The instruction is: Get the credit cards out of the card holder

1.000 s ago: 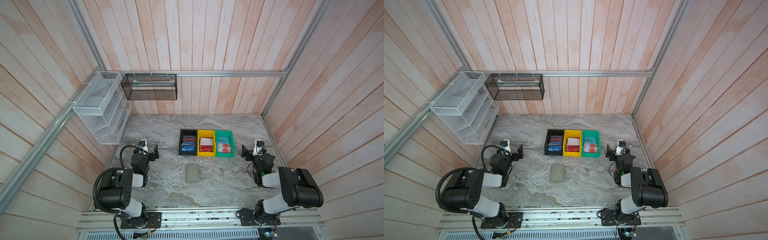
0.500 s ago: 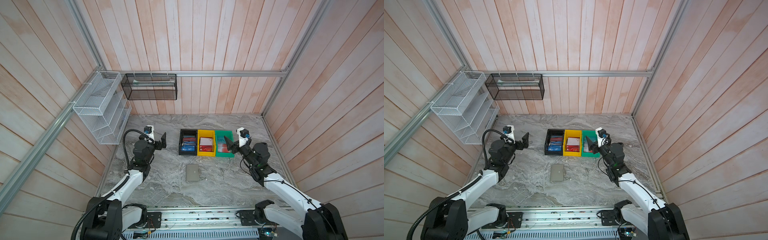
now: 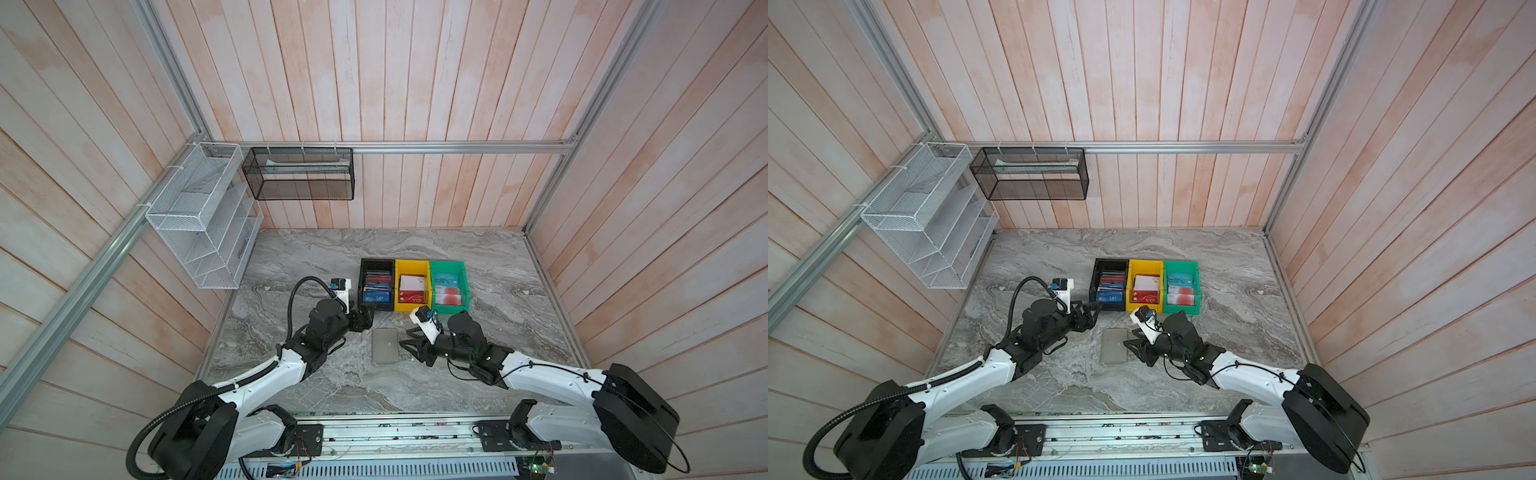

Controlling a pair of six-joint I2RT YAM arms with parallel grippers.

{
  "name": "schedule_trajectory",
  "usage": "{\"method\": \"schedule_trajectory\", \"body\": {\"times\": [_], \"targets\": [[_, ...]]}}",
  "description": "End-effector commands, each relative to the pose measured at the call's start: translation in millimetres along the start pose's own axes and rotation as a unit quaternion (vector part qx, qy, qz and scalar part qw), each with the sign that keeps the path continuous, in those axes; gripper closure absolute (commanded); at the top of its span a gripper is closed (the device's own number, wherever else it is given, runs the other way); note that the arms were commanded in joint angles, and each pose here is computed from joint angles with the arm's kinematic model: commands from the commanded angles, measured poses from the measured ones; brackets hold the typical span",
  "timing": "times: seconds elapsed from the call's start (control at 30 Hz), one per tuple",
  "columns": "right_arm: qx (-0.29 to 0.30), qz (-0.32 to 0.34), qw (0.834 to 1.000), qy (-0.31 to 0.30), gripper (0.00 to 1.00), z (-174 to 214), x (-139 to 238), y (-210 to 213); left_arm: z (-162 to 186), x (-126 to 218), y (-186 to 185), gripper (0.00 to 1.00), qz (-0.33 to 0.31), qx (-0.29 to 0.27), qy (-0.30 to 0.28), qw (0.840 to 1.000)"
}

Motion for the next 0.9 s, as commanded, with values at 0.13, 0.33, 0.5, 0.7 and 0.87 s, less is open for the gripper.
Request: {"method": "schedule_trajectory", "body": {"times": [0.13,0.33,0.5,0.7,0.87], "targets": [[-0.003,-0.064,0.997,0.043,0.73,9,-14,6,49,-12,-3,0.28,-0.034,0.081,0.099,0.991],[-0.009,-0.082,0.995,0.059,0.79,10,-29,3,66,-1,9,0.51,-0.07,0.093,0.116,0.986],[-0.034,-0.091,0.994,0.052,0.85,2,-42,-16,71,4,13,0.62,-0.087,0.092,0.125,0.984],[-0.081,-0.062,0.993,0.052,0.87,2,-46,-47,78,2,14,0.66,-0.08,0.101,0.139,0.982],[-0.094,-0.039,0.992,0.076,0.87,11,-50,-59,86,-6,14,0.68,-0.07,0.11,0.153,0.98]]}}
Point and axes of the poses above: each gripper's point midway between its finger pads, its own x axis back along the fingers, its own y axis along the line the jaws close on, z = x × y, the point moved 9 cm from there along x, back along the fingers, and after that the axes turned 5 degrees about -x, right-handed, at the moved point
